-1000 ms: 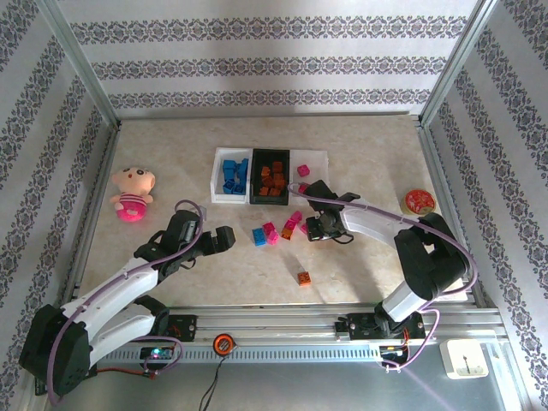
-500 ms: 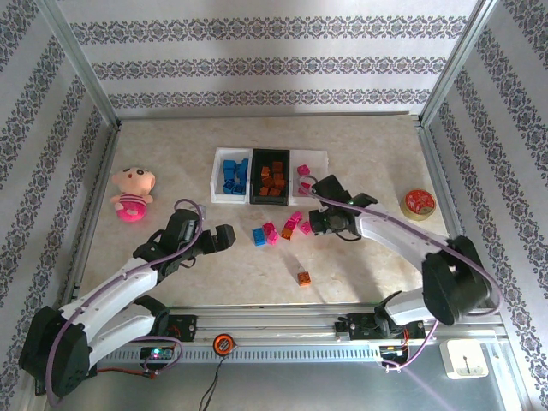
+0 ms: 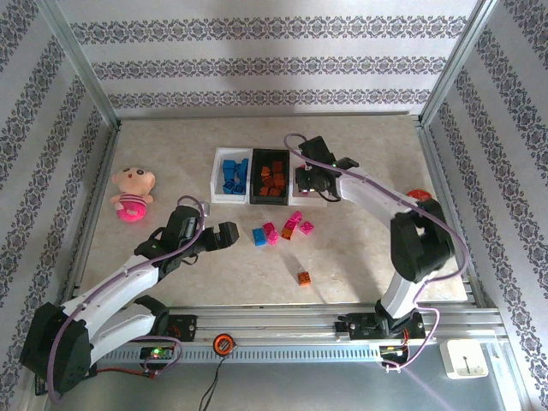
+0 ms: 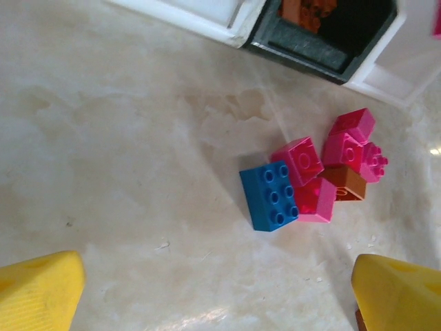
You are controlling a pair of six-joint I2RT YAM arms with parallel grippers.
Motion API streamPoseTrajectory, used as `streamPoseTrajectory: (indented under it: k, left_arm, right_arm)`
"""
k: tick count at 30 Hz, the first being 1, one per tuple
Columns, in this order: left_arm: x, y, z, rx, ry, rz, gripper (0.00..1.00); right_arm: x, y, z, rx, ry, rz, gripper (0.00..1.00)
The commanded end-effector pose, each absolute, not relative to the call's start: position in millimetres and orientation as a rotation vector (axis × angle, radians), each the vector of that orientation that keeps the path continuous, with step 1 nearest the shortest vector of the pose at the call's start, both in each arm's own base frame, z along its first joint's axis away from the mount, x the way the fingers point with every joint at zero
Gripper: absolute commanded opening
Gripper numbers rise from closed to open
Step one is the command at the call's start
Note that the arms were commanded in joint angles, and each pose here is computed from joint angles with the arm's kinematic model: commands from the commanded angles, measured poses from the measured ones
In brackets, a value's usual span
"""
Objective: Sort the legos into containers by color
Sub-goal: Place the lego in the container, then pick up the lego from the center of the table.
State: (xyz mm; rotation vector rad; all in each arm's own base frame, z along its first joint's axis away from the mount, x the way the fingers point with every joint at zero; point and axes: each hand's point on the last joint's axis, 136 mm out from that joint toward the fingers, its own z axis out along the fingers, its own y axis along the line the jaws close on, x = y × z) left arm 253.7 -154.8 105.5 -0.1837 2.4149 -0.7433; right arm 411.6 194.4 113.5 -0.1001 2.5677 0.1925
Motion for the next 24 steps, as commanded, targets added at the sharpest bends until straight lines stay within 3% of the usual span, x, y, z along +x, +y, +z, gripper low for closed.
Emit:
streamPoseTrajectory:
  k: [1, 3, 6, 8, 13, 18, 24]
  left_arm:
    - [260.2, -162.5, 123.0, -0.106, 2.385, -0.760, 0.97]
    - [262.5, -165.3, 125.6, -0.085, 2.385, -0.763, 0.96]
    - [266.6, -172.9, 128.5, -0.038, 2.396, -0.774, 0.92]
    - [269.2, -183.3, 130.4, 0.022, 2.408, -0.779, 0.91]
    - [269.6, -221.8, 131.7, 0.287, 2.445, -0.624, 0.87]
    - [268.9, -257.8, 108.7, 0.469, 2.518, -0.536, 0.71]
    - [264.0, -281.7, 76.1, 0.603, 2.574, -0.427, 0.62]
  right_arm:
    - [436.2, 191.2, 113.4, -0.026, 2.544, 0.153, 0.19]
    - [443.2, 191.1, 107.0, -0.003, 2.555, 0.151, 0.26]
    - [448.2, 192.6, 100.2, 0.017, 2.570, 0.174, 0.49]
    - [446.9, 193.7, 102.1, 0.019, 2.565, 0.196, 0.55]
    - [427.8, 188.4, 117.4, 0.046, 2.519, 0.259, 0.59]
    - [397.0, 172.5, 125.5, 0.062, 2.493, 0.274, 0.59]
    - [368.1, 146.1, 121.2, 0.107, 2.497, 0.277, 0.60]
